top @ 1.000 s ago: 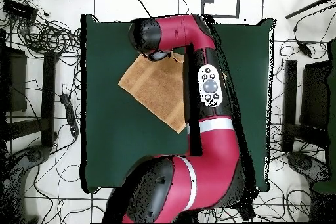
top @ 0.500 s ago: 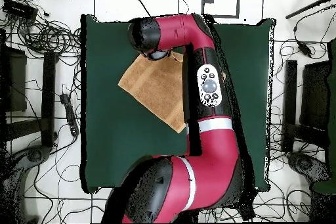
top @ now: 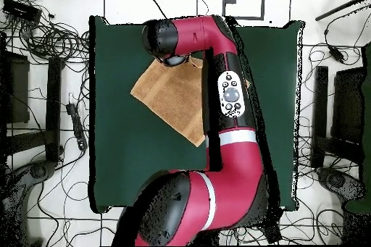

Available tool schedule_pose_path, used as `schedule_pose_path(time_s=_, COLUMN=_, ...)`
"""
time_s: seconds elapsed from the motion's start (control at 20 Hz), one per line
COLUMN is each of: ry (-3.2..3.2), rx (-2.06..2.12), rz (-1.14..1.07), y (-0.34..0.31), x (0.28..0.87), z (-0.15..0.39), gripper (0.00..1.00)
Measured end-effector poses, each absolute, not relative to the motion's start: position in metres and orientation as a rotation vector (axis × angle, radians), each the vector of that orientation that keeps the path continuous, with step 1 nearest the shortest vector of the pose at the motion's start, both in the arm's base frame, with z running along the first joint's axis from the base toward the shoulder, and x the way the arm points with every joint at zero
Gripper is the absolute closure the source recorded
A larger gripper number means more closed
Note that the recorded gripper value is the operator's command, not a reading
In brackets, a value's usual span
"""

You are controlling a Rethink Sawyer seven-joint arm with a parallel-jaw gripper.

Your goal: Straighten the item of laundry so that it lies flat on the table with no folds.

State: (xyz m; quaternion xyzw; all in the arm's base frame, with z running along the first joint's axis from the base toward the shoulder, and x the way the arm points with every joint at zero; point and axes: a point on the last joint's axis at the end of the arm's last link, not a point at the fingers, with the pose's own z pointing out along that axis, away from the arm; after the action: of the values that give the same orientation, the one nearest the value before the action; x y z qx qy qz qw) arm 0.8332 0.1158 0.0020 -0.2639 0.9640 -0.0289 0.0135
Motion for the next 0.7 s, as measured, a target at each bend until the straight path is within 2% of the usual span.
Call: schedule_pose_path(time_s=0.7, ry=3.004, rx=-0.801, rz=-0.088, y=0.1145, x=0.8367, z=-0.0069, gripper=1.00)
